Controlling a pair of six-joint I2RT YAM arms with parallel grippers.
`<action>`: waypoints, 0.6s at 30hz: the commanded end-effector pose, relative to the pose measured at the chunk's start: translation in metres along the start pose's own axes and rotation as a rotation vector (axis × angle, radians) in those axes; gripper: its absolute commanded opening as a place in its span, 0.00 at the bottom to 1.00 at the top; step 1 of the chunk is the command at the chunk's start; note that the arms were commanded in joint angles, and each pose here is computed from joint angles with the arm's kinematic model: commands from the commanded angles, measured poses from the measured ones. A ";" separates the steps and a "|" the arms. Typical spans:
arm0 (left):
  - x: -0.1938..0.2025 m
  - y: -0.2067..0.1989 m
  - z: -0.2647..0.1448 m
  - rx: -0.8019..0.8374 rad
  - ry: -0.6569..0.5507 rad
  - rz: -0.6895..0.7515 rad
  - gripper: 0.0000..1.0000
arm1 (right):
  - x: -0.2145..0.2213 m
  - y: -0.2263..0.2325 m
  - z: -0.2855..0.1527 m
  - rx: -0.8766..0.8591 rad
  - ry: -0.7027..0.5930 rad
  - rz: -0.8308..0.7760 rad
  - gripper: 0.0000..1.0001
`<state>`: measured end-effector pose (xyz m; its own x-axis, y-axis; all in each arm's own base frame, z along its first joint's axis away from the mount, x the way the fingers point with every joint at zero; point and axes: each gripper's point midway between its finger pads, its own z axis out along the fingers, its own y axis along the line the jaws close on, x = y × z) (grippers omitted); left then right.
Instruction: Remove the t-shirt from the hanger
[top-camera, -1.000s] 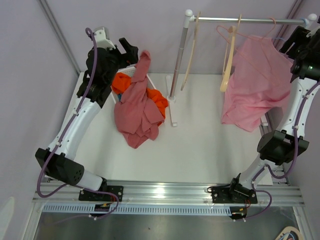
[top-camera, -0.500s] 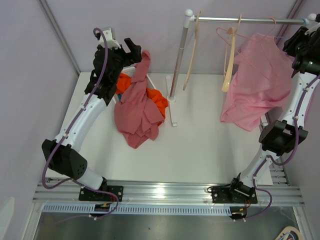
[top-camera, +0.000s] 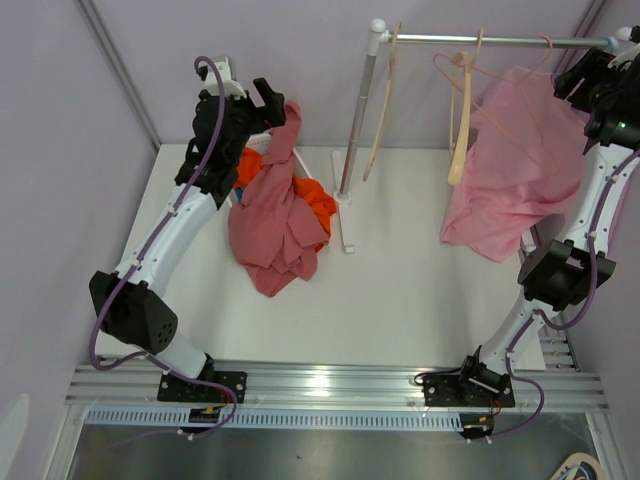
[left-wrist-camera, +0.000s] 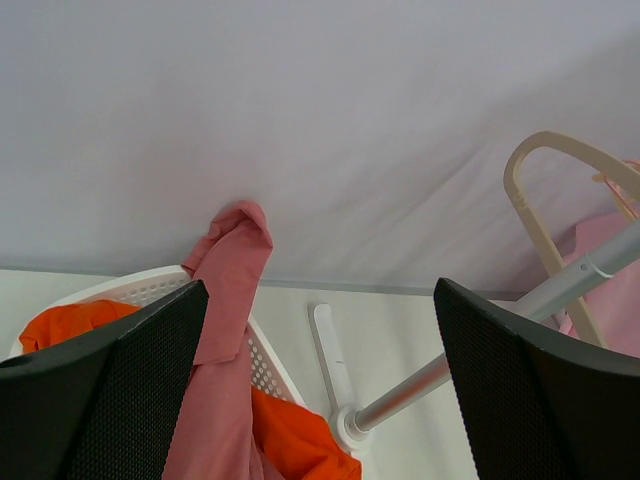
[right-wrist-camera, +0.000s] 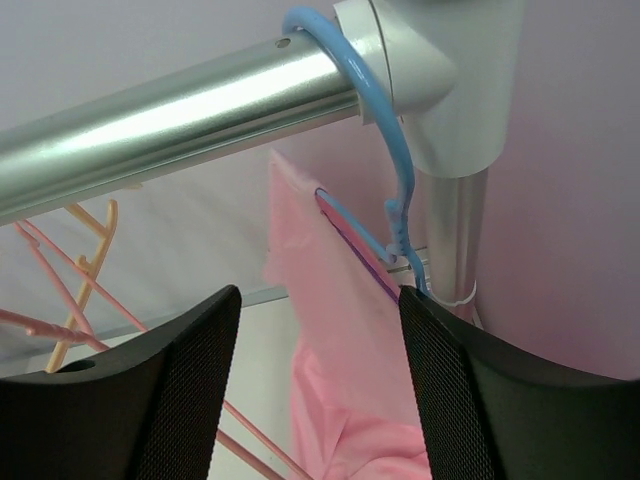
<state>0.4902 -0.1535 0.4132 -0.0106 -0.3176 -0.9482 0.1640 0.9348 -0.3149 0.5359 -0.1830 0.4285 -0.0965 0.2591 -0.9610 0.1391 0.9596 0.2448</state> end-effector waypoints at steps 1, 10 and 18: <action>-0.033 -0.013 -0.005 0.030 -0.087 -0.004 1.00 | -0.049 0.016 -0.033 -0.009 -0.111 -0.046 0.70; -0.035 -0.018 -0.009 0.043 -0.091 -0.008 0.99 | -0.066 0.014 -0.064 0.050 -0.132 -0.078 0.71; -0.039 -0.020 -0.013 0.048 -0.100 -0.001 1.00 | -0.069 0.005 -0.066 0.081 -0.141 -0.086 0.68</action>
<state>0.4880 -0.1603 0.4144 -0.0107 -0.3182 -0.9480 0.1782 0.9322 -0.3150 0.4882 -0.1839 0.4837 -0.0173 0.1920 -0.9812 0.1973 0.9628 0.1849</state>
